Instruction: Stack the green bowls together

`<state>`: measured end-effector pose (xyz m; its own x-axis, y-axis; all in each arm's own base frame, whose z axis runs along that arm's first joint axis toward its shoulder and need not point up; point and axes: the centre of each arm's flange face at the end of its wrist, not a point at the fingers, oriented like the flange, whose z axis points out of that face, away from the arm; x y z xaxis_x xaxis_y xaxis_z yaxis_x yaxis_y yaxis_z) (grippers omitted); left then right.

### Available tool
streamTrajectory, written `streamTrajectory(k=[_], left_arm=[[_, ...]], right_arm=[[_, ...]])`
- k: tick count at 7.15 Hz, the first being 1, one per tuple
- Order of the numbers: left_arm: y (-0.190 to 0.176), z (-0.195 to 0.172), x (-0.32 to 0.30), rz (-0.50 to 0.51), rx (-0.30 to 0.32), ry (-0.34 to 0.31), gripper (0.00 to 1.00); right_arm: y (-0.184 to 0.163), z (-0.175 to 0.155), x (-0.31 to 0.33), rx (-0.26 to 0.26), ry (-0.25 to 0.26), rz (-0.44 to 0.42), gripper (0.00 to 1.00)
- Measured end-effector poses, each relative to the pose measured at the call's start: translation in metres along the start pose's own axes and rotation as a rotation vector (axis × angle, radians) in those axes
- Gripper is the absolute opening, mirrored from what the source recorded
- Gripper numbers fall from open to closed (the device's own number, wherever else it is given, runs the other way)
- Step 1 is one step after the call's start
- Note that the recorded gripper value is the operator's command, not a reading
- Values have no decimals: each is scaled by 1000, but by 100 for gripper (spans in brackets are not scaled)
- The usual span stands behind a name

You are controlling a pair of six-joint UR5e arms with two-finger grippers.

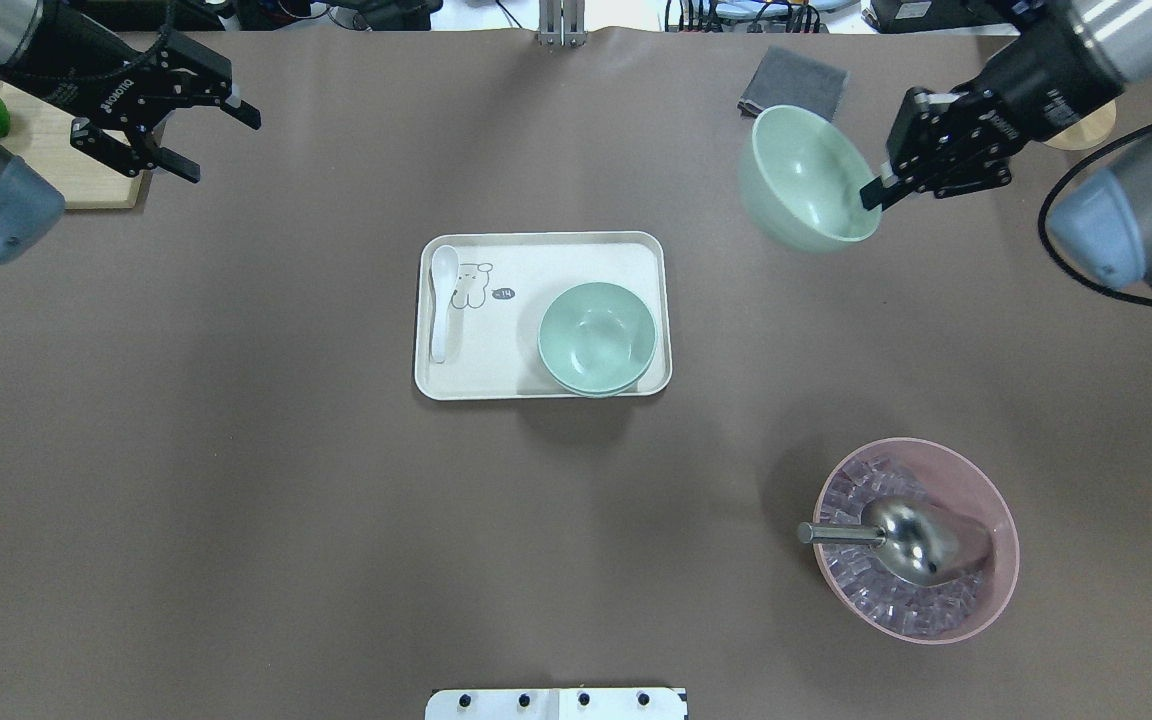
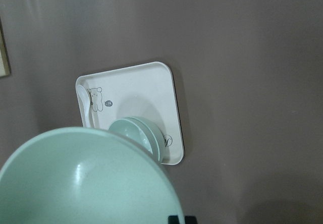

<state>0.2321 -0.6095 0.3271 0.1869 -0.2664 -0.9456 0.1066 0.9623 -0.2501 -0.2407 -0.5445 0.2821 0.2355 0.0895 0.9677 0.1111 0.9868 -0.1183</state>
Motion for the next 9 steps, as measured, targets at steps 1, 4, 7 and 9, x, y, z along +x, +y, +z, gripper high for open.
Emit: streamTrajectory(k=[1, 4, 7, 9], left_arm=[[0, 0, -1, -2, -2, -1, 98], [-1, 1, -3, -6, -4, -3, 98], [-3, 1, -5, -10, -4, -5, 98], [-3, 1, -6, -13, -3, -7, 98]], right_arm=[[14, 41, -17, -12, 27, -36, 0], [36, 120, -40, 31, 95, -111, 0], [36, 168, -69, 83, 133, -151, 0], [22, 188, -80, 95, 153, -146, 0]])
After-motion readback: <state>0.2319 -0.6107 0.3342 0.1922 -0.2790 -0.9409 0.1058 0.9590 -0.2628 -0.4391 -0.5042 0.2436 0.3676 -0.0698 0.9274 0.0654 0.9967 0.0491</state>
